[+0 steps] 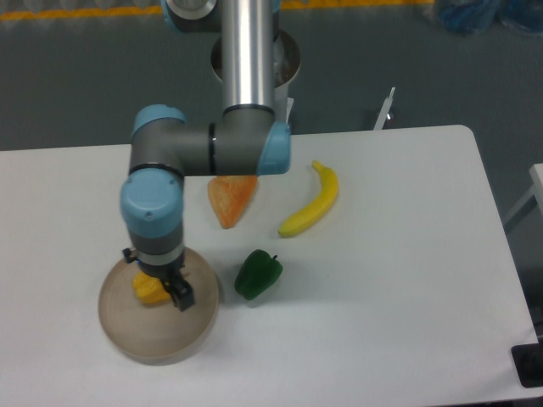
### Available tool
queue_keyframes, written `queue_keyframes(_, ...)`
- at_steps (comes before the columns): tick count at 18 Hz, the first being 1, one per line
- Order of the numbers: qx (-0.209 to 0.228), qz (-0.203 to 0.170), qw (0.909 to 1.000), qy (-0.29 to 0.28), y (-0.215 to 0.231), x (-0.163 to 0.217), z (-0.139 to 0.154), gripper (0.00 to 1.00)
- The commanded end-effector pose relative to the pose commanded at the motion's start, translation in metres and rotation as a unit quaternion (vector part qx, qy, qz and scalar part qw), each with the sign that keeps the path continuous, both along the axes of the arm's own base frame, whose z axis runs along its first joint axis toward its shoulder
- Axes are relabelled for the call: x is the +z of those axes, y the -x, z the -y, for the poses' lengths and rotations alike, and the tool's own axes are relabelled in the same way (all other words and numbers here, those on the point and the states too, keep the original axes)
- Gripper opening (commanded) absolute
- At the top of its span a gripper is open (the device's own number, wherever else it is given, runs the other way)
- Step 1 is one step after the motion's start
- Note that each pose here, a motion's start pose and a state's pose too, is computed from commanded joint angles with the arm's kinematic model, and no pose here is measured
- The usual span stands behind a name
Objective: Place the yellow pepper on the plate
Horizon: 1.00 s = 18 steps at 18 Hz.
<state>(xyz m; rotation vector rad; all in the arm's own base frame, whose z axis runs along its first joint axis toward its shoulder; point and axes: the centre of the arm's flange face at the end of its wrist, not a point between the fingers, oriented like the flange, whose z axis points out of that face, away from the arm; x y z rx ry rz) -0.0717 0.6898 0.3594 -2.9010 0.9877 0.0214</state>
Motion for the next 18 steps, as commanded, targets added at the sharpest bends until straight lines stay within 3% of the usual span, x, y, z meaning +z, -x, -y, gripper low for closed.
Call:
queue_keyframes(7, -0.019, -0.028, 0.9994, -0.002, 0.121, 0.048, 0.053, 1.00)
queue_keyframes(14, -0.027, -0.031, 0.9992, 0.007, 0.220, 0.042, 0.097, 1.00)
queue_keyframes(18, -0.060, -0.027, 0.9977, 0.019, 0.253, 0.033, 0.130, 1.00)
